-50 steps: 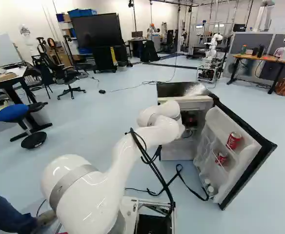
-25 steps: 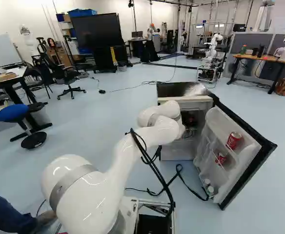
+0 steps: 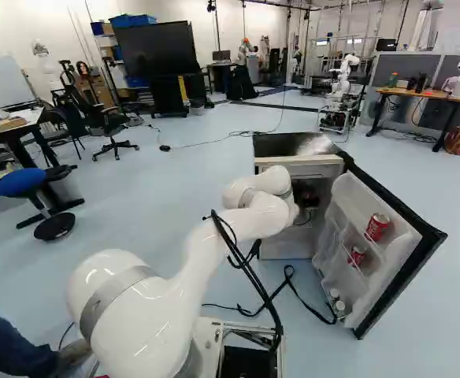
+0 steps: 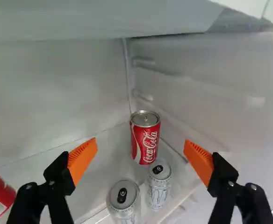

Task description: Grab a drink from the fridge

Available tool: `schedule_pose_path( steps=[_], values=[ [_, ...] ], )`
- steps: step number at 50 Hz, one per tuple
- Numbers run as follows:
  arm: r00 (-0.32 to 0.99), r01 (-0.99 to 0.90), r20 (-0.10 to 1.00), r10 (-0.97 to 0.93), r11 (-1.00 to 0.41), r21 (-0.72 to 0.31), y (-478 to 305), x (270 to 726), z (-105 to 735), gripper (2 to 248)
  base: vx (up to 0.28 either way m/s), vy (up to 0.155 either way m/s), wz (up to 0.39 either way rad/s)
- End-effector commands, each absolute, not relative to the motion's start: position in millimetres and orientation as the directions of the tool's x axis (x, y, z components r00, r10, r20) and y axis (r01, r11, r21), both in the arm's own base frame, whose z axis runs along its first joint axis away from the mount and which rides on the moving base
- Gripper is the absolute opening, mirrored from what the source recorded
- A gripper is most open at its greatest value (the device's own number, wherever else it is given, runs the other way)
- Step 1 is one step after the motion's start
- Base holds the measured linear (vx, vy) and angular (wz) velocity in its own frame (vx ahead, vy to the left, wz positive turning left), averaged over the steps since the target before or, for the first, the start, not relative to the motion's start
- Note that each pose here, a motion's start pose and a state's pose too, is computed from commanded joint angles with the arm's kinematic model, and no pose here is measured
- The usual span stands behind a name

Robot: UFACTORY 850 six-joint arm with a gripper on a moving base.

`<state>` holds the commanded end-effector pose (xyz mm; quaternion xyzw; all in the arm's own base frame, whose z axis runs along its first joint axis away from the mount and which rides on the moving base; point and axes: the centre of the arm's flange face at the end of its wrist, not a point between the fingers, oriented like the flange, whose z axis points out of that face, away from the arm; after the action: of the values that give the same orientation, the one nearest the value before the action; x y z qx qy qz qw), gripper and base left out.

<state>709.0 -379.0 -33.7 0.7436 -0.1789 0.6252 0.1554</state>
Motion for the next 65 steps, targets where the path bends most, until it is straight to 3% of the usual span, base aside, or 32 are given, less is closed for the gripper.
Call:
schedule_pose_path(
  steps=[65],
  values=[
    [0.151,-0.46,0.986,-0.07,-0.888,0.007,-377,705,-55,247,0.0,0.0,0.0]
  ],
)
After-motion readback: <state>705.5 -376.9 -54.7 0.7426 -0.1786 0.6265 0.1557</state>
